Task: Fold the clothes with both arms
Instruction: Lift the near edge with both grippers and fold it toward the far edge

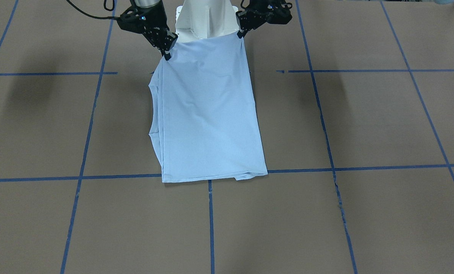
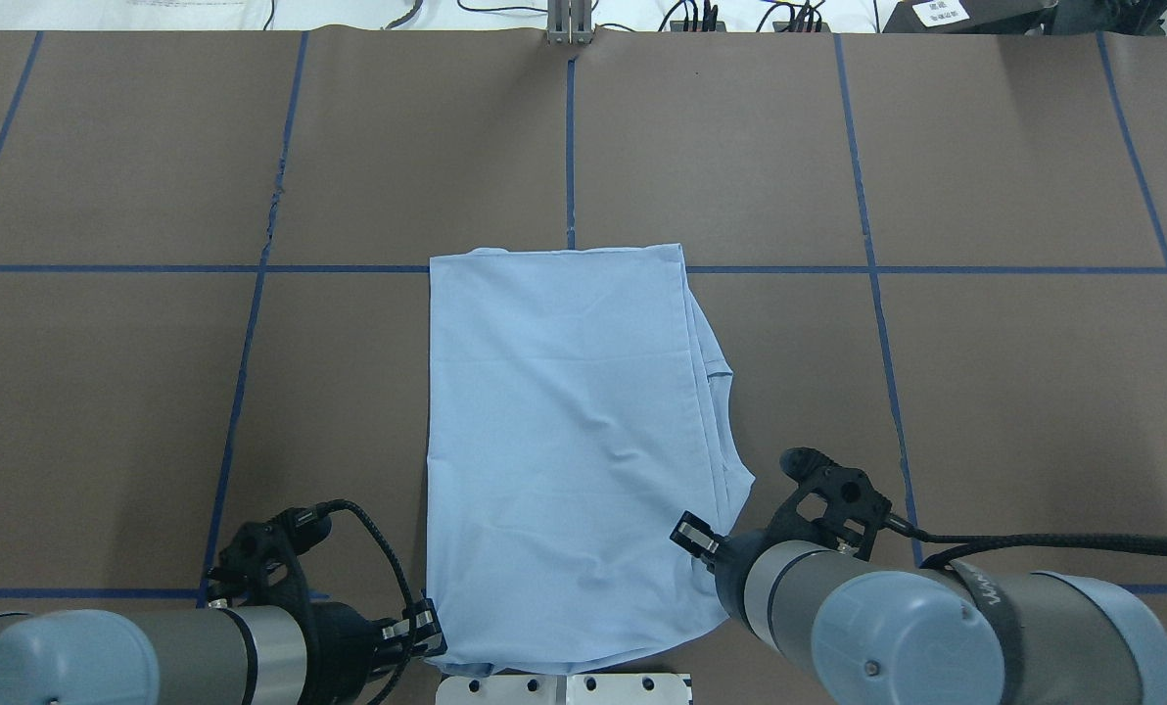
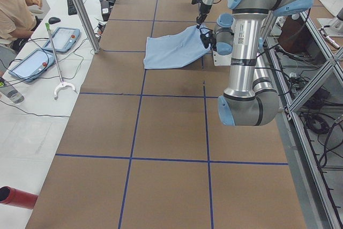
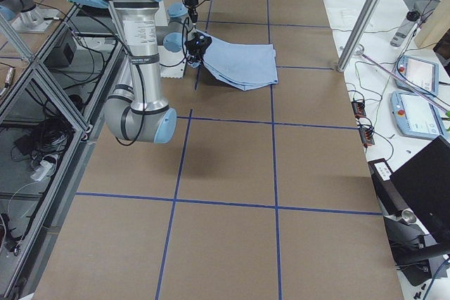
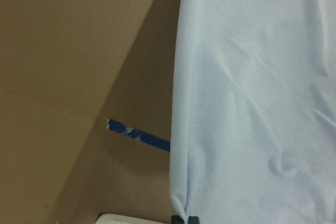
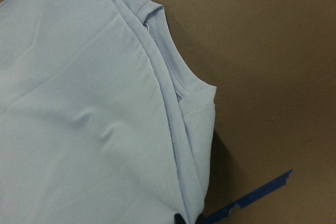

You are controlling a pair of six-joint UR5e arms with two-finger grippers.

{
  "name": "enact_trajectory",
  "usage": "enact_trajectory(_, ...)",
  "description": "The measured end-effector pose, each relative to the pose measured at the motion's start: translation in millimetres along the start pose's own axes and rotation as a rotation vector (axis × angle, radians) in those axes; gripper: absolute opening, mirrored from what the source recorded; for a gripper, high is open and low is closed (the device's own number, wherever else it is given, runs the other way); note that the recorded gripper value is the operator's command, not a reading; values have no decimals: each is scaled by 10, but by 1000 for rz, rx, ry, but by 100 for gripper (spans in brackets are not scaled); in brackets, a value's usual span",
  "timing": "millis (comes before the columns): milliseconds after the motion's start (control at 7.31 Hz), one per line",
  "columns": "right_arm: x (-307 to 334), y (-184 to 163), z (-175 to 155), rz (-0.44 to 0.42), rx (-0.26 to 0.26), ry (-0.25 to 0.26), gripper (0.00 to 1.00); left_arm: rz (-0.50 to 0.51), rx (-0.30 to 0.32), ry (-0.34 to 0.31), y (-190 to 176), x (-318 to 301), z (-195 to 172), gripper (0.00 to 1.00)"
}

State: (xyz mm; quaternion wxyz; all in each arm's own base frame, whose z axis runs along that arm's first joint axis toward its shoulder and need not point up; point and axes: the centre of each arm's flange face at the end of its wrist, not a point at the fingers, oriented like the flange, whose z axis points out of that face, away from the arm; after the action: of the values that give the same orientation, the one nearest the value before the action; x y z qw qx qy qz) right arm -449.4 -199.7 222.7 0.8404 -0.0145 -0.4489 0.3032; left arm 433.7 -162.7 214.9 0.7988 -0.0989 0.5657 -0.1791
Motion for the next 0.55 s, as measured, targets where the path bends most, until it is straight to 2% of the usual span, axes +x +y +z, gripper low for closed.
enact_trajectory(137,-18,-19,-125,-2,-5,15,0,11,-16,-19,5,80,-203,0)
enact_trajectory(274,-86,-54,-105,-5,5,25,0,40,-1,-20,-97,165,-313,0)
enact_trajectory(548,-389,-255,172,-16,69,40,0,111,86,-18,-569,341,-349,0)
